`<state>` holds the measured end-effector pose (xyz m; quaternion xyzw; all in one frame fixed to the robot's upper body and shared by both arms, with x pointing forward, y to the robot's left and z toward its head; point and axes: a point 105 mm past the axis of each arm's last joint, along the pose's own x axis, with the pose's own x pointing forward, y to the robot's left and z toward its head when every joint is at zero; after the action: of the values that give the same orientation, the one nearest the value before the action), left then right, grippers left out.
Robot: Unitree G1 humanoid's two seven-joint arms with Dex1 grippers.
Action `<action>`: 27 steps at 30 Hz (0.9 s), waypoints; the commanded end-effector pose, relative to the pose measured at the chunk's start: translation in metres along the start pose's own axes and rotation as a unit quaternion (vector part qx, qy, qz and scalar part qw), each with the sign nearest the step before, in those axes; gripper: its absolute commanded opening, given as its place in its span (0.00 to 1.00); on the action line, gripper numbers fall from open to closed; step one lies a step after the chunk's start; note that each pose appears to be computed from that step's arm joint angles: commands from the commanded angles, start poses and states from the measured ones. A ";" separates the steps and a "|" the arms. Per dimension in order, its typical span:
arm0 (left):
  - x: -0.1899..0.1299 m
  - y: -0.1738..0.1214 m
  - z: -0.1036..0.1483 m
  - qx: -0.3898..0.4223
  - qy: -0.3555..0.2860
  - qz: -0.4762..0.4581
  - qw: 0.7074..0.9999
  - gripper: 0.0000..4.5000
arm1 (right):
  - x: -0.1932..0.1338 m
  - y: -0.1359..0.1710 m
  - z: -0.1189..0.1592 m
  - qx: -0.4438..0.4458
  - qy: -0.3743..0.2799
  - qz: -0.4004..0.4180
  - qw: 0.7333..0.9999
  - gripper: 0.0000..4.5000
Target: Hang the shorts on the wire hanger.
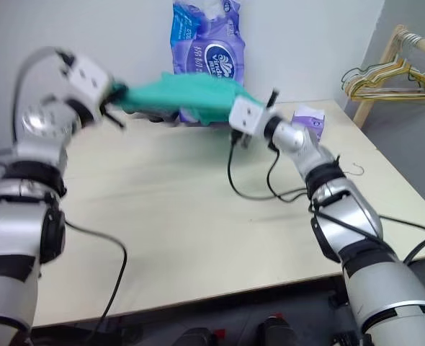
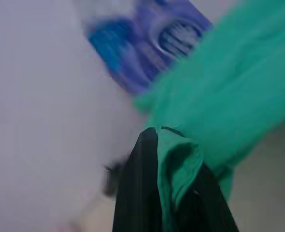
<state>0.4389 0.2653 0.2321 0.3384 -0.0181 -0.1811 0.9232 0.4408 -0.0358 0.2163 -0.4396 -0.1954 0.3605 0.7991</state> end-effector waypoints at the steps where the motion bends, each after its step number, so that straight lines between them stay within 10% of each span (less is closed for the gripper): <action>1: -0.051 -0.038 -0.033 -0.036 0.043 -0.142 0.988 0.00 | -0.016 0.027 0.004 0.037 -0.036 0.067 0.996 0.00; 8: -0.159 -0.149 -0.063 -0.111 0.164 -0.379 0.904 0.00 | -0.084 0.125 -0.017 0.108 0.021 0.222 0.969 0.00; 27: -0.181 -0.183 -0.018 -0.091 0.153 -0.585 0.791 0.00 | -0.167 0.150 0.030 0.200 0.065 0.385 0.899 0.00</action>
<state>0.2046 0.2133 0.1016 0.2130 0.3588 -0.6157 0.6684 0.2357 -0.0940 0.0839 -0.3312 0.1405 0.6407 0.6783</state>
